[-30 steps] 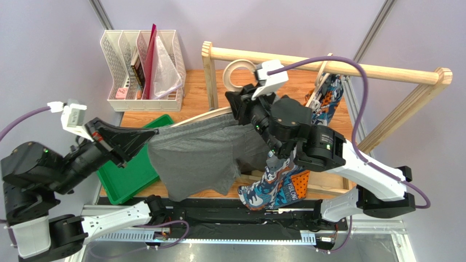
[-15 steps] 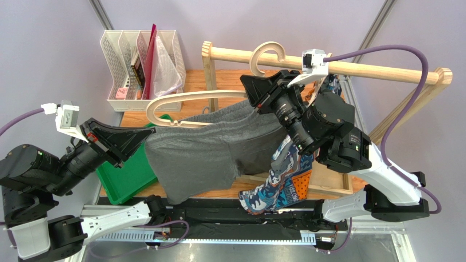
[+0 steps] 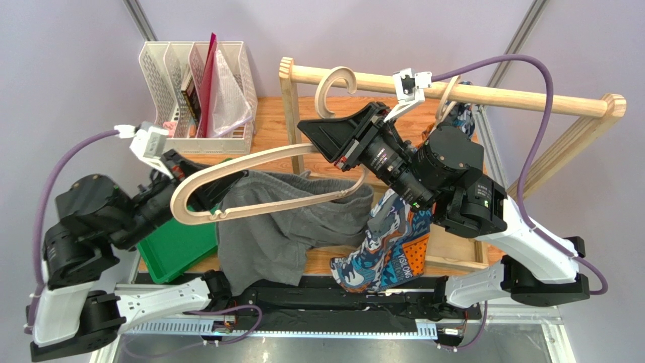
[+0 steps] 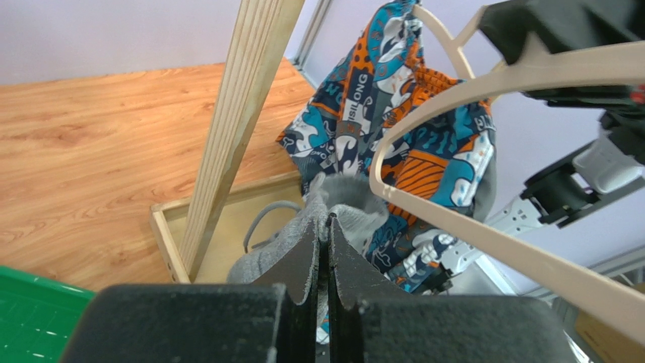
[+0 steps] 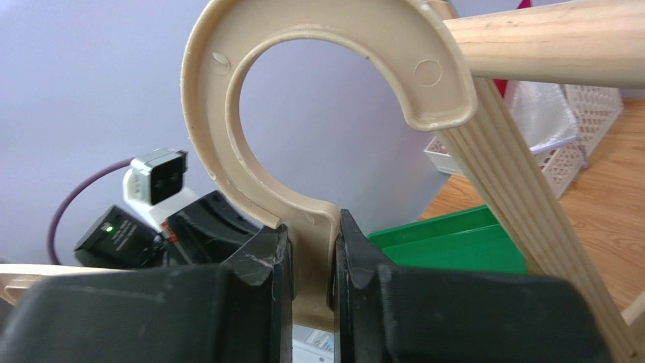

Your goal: Remove the shorts from the hanger

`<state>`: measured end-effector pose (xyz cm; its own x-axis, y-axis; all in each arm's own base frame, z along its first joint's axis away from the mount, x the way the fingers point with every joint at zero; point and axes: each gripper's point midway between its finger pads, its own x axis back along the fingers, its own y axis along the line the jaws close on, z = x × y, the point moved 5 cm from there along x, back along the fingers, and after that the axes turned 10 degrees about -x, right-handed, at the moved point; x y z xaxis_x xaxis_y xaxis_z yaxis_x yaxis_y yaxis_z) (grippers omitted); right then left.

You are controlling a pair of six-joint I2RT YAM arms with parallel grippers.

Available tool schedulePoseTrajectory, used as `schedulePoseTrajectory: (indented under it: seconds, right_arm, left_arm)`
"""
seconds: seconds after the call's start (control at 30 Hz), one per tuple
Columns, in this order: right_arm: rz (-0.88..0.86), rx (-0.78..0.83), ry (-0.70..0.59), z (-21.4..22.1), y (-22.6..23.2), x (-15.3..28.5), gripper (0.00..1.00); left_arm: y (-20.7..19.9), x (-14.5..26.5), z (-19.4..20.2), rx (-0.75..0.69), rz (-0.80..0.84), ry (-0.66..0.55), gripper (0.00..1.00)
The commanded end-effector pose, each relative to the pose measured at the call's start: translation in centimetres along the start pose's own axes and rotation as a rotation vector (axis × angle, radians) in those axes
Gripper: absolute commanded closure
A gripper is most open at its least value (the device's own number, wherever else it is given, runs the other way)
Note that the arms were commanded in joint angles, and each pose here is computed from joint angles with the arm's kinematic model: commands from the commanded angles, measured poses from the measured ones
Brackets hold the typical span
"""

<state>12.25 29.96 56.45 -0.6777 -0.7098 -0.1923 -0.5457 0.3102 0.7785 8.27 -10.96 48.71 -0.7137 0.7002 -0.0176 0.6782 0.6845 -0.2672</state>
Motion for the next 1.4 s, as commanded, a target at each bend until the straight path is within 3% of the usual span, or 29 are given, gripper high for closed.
schedulePoseTrajectory:
  seconds: [0.0, 0.27, 0.5, 0.6, 0.77, 0.9, 1.0, 1.17, 1.37]
  right_arm:
    - [-0.173, -0.099, -0.041, -2.9, 3.8, 1.5, 1.0]
    - [-0.208, -0.065, -0.056, -4.4, 4.7, 2.6, 1.0]
    - [-0.14, -0.004, -0.156, -6.9, 3.0, 5.0, 1.0]
    - [-0.112, 0.026, -0.175, -7.5, 2.5, 5.4, 1.0]
    - [-0.095, 0.052, -0.177, -7.6, 2.2, 5.5, 1.0]
    - [-0.076, 0.092, -0.166, -7.4, 1.9, 5.3, 1.0]
    - [-0.057, 0.132, -0.172, -7.5, 1.6, 5.3, 1.0]
    - [-0.022, 0.189, -0.185, -7.6, 0.9, 5.0, 1.0]
    - [-0.018, 0.228, -0.182, -7.4, 0.7, 4.7, 1.0]
  left_arm:
    - [-0.5, -2.1, -2.0, 0.015, -0.037, -0.043, 1.0]
    - [0.6, -3.1, -2.0, -0.022, -0.16, 0.019, 1.0]
    - [3.8, -1.4, -4.7, -0.247, -0.397, 0.079, 1.0]
    - [4.5, 0.4, -7.6, -0.294, -0.456, 0.033, 1.0]
    - [4.9, 5.2, -14.8, -0.292, -0.474, -0.306, 1.0]
    - [5.0, 6.8, -19.1, -0.343, -0.527, -0.518, 1.0]
    - [4.8, 6.2, -21.1, -0.439, -0.575, -0.548, 1.0]
    - [5.2, 3.5, -21.6, -0.597, -0.703, -0.465, 1.0]
    - [5.8, 4.1, -21.0, -0.6, -0.746, -0.468, 1.0]
